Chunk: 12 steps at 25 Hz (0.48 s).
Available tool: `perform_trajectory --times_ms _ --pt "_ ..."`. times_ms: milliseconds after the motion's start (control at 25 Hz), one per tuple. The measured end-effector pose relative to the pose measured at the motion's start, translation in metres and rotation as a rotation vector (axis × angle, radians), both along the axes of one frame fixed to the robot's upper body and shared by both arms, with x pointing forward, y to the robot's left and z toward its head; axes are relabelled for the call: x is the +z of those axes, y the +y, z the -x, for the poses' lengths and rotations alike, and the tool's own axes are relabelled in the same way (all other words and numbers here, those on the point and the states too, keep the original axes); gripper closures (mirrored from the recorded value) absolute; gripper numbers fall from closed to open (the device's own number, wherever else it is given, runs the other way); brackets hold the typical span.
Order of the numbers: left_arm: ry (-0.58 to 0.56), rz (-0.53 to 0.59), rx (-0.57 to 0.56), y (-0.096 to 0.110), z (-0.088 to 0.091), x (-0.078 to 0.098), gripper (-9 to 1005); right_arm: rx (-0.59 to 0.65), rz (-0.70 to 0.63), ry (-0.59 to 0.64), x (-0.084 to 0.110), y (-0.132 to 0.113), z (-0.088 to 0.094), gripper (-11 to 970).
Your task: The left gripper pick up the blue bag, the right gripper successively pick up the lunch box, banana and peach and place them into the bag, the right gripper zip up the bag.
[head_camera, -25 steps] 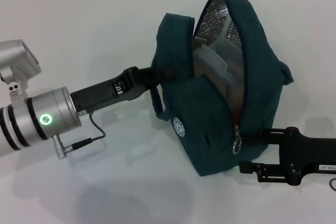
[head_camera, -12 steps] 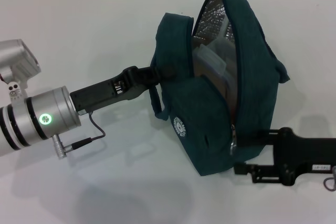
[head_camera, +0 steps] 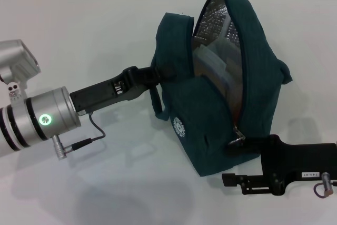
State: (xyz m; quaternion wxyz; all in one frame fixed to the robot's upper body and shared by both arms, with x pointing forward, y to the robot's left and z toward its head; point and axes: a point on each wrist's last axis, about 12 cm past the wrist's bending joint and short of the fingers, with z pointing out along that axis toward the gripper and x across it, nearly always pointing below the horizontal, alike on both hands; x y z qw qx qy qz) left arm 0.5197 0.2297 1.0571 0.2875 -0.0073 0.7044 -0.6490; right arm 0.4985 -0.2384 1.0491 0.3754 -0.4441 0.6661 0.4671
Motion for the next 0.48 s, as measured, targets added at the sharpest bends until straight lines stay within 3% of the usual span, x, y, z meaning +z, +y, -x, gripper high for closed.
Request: perform_trajectory --times_ms 480 --pt "0.006 -0.001 0.007 0.002 0.002 -0.002 959 -0.038 0.008 -0.001 -0.003 -0.017 0.011 301"
